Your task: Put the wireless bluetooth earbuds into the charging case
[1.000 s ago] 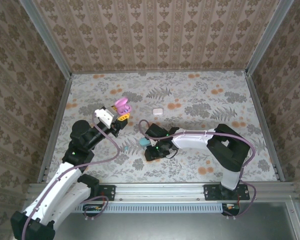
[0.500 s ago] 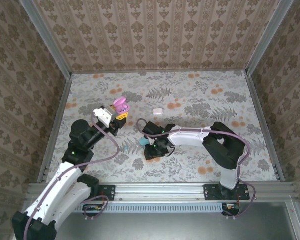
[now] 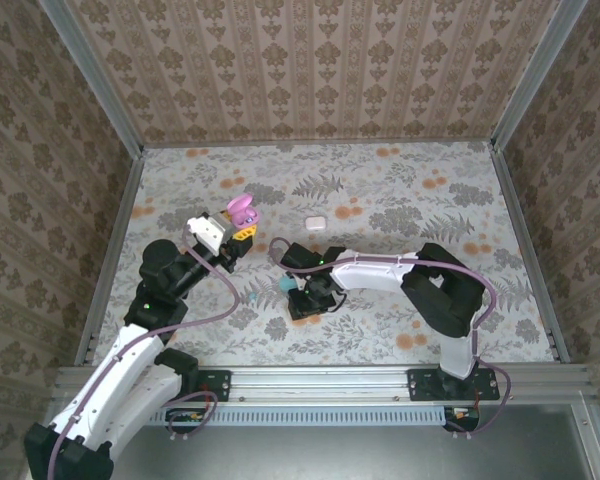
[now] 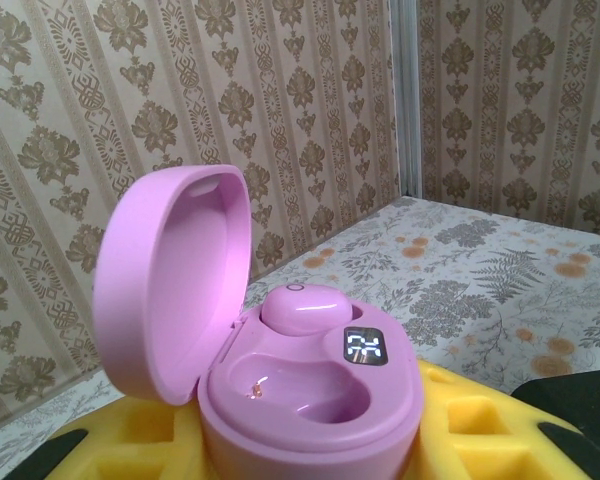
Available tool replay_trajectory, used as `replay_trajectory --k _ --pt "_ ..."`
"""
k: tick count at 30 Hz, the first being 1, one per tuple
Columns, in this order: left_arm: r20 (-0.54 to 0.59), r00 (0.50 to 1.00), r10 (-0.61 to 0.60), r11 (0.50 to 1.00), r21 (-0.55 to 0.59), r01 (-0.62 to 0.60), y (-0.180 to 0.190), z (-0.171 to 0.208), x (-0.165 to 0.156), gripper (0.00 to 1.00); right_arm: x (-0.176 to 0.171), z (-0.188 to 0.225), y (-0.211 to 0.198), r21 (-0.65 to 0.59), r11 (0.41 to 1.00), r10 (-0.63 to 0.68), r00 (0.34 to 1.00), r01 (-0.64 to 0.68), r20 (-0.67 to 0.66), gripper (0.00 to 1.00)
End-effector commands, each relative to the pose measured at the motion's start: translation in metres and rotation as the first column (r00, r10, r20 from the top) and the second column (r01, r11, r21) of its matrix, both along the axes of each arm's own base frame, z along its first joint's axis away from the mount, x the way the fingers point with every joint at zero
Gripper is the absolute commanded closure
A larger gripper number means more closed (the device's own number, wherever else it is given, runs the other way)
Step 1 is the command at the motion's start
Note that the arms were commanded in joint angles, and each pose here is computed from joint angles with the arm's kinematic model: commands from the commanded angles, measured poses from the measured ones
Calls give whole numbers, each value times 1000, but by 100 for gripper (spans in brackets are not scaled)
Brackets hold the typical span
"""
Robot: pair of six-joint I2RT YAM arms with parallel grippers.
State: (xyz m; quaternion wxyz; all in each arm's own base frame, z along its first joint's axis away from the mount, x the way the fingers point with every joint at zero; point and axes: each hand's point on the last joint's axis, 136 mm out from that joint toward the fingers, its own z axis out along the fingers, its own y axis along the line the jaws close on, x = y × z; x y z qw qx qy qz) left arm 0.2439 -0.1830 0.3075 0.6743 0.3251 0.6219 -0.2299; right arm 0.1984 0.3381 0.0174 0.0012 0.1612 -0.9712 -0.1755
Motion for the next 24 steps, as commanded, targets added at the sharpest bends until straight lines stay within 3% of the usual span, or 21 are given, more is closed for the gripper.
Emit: replay_trajectory --k 1,13,24 --pt "39 999 -10 999 -30 11 1 11 -3 63 21 -3 25 46 999 0 996 -4 91 68" --pt "36 999 -13 999 -32 14 0 11 -3 63 24 -2 30 47 999 9 995 -14 95 68" --pt "32 999 -12 1000 -27 13 0 9 -2 63 27 4 29 48 999 3 993 -8 119 74"
